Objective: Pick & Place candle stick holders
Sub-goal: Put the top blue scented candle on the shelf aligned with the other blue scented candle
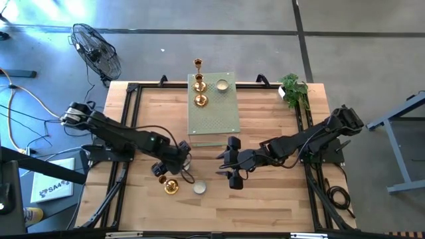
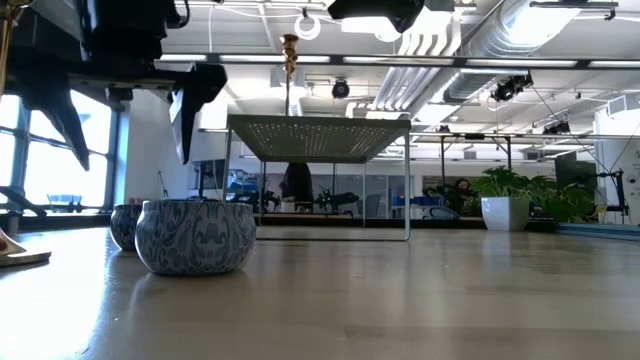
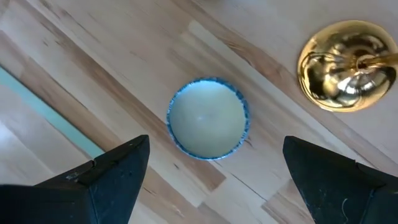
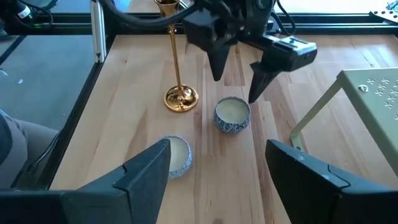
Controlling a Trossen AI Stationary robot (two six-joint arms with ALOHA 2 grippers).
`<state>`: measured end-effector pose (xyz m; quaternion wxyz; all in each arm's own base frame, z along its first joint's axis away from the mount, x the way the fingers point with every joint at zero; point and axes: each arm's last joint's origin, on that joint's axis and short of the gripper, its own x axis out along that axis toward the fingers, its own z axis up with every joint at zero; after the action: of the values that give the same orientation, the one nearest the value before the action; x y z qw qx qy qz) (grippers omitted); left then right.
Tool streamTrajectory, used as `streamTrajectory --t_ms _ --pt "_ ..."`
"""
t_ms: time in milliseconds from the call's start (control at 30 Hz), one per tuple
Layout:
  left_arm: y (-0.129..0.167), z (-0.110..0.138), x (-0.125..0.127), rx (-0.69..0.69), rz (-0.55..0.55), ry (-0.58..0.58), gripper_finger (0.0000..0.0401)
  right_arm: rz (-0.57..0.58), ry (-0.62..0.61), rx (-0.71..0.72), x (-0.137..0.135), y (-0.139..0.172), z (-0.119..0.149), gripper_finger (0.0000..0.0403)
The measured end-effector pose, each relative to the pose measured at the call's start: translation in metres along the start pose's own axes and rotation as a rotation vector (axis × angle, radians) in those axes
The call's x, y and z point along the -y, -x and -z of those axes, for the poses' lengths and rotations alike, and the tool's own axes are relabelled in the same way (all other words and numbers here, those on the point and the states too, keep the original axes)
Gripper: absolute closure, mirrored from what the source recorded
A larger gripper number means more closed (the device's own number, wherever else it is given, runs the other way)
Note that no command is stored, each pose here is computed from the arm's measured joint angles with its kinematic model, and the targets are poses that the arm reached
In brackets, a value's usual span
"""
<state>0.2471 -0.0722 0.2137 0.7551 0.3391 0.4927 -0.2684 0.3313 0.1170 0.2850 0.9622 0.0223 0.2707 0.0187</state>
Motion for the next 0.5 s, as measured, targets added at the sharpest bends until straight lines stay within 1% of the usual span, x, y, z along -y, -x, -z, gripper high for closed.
streamTrajectory --t_ms 167,400,500 --pt "-0.0072 -0.0019 -0.0010 -0.006 0.005 0.000 0.0038 0.000 0.001 0.000 0.0000 0.0000 0.0000 0.0144" --pt "-0.0086 -0.0067 -0.0037 0.046 -0.008 0.000 0.0038 0.000 0.004 0.000 0.0000 0.0000 0.0000 0.0144" --pt "-0.0086 -0.0071 -0.0040 0.051 -0.013 -0.019 0.0038 0.000 0.004 0.000 0.0000 0.0000 0.0000 0.0144"
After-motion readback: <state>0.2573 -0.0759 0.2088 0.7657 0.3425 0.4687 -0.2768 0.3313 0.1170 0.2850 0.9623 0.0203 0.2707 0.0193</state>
